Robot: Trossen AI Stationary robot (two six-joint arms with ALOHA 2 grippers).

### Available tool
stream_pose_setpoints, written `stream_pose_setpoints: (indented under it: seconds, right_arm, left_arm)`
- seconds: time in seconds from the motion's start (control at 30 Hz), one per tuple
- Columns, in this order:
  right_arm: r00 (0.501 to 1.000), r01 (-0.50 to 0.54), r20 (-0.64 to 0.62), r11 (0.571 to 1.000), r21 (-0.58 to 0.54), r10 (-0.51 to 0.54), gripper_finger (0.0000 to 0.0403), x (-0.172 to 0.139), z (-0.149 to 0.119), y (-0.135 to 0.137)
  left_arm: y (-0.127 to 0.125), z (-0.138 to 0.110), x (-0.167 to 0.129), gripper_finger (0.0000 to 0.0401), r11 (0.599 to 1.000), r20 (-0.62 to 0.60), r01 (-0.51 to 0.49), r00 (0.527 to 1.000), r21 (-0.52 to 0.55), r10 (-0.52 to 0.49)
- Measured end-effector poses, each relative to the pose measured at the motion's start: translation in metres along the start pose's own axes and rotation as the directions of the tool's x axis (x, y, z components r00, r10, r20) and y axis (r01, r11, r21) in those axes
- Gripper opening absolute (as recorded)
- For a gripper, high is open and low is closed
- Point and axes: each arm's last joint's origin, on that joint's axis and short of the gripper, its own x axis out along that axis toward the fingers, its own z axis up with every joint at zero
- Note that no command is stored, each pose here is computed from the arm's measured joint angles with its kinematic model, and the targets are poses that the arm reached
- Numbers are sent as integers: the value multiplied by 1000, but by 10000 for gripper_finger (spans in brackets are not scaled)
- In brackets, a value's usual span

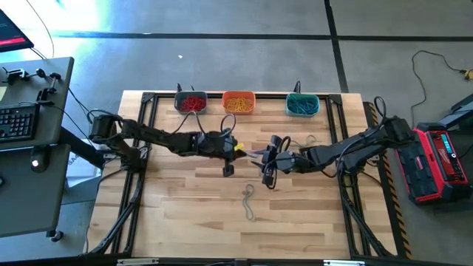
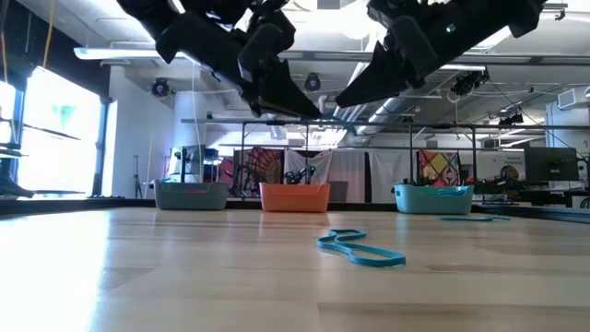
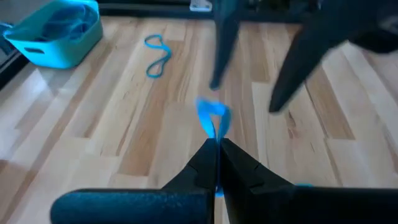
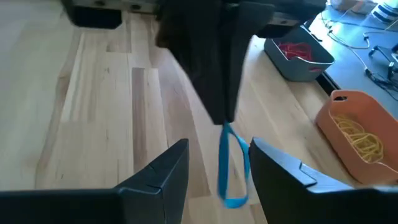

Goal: Sort rubber bands into baskets
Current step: Put the blue rubber band into the light blue bin

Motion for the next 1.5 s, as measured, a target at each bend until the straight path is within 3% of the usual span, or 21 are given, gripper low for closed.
stream_pose_setpoints:
  seconds: [0.2, 0.53, 0.67, 0.8, 0.87, 1.03, 1.2, 1.4, 1.5]
  right_arm:
    - [999, 34, -29, 999, -27, -34, 154, 3, -3, -8]
    - [996, 48, -66, 996, -69, -53, 128, 7, -6, -17]
    - [996, 15, -86, 999, -44, -19, 87, 9, -8, -20]
    - [996, 1, -86, 998, -65, -6, 17, 9, -8, -19]
    - [996, -1, -86, 997, -73, -5, 8, 9, -8, -19]
    - [996, -27, -89, 998, -63, 21, 3, 8, -7, -21]
    - [992, -10, -124, 999, -33, 6, 2, 4, -8, -29]
    - [976, 114, -191, 993, 17, -108, 1, -4, -11, -53]
    - [942, 249, -250, 965, 79, -223, 1, -6, -16, -72]
  left_arm:
    - [16, 2, 1, 3, 999, 19, 48, 999, -5, -47]
    - [21, 4, 1, 3, 995, 38, 95, 995, 27, -96]
    - [21, 4, 1, 3, 995, 40, 94, 995, 39, -96]
    - [21, 4, 1, 4, 995, 39, 94, 995, 40, -95]
    - [22, 4, 1, 10, 995, 39, 87, 995, 40, -88]
    - [22, 4, 1, 42, 999, 39, 30, 999, 46, -32]
    - [21, 4, 1, 99, 1000, 39, 30, 999, 5, -31]
    - [23, 8, 0, 165, 1000, 82, -9, 997, -10, 10]
    - [23, 13, 0, 185, 1000, 126, -25, 992, -14, 27]
